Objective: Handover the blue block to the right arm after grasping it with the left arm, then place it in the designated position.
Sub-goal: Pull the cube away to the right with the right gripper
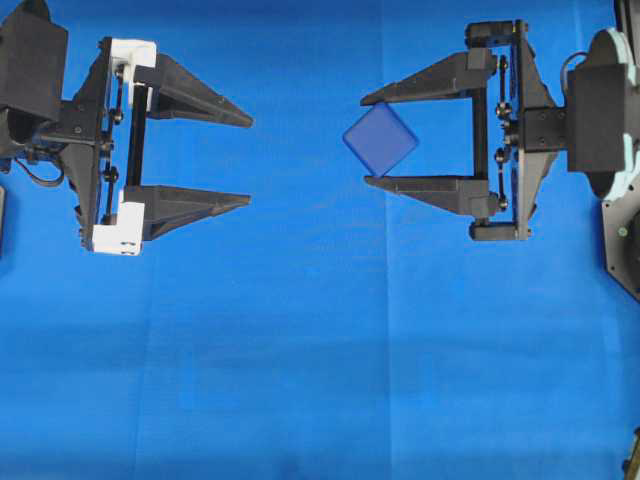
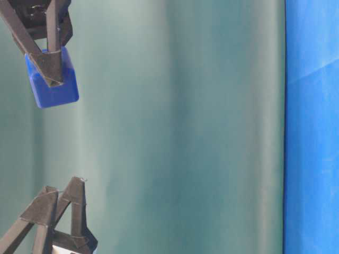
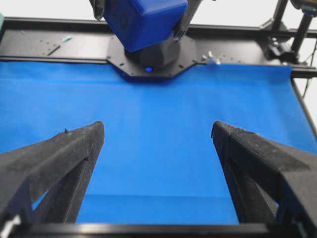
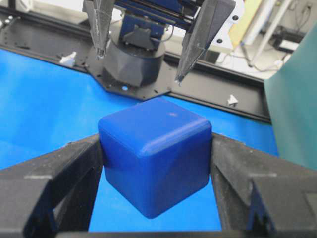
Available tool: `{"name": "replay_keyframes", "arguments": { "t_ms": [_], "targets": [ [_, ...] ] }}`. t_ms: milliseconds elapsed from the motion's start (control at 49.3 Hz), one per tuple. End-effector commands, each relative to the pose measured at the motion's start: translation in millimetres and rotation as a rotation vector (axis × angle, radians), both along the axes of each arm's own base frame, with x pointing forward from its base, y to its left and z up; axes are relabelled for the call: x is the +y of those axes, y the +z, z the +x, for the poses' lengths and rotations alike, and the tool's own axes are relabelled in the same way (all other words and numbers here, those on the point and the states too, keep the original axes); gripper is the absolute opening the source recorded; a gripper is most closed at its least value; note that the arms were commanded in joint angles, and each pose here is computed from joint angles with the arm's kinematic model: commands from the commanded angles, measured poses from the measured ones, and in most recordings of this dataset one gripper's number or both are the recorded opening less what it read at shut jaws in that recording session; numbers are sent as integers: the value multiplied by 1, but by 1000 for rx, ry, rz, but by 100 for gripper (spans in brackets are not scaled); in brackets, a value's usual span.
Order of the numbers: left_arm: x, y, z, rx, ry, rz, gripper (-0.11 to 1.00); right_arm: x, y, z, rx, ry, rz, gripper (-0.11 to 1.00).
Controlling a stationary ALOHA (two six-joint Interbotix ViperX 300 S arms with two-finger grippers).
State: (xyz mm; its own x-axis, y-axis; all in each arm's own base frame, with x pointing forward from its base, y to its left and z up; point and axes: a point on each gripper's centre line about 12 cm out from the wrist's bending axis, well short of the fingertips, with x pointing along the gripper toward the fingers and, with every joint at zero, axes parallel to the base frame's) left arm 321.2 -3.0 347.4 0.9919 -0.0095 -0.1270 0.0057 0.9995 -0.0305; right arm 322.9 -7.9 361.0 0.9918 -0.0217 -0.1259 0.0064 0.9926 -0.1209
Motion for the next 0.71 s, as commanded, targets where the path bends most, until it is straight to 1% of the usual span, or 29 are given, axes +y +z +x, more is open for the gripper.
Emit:
{"name": "replay_keyframes", "arguments": {
  "t_ms": [0,689],
  "targets": [
    [1,16,-6,-48,1,1,93,1,18,-2,-46,1,3,56],
    [1,16,-5,-48,2,-5,93,1,18,-2,-46,0,17,56]
  ]
}}
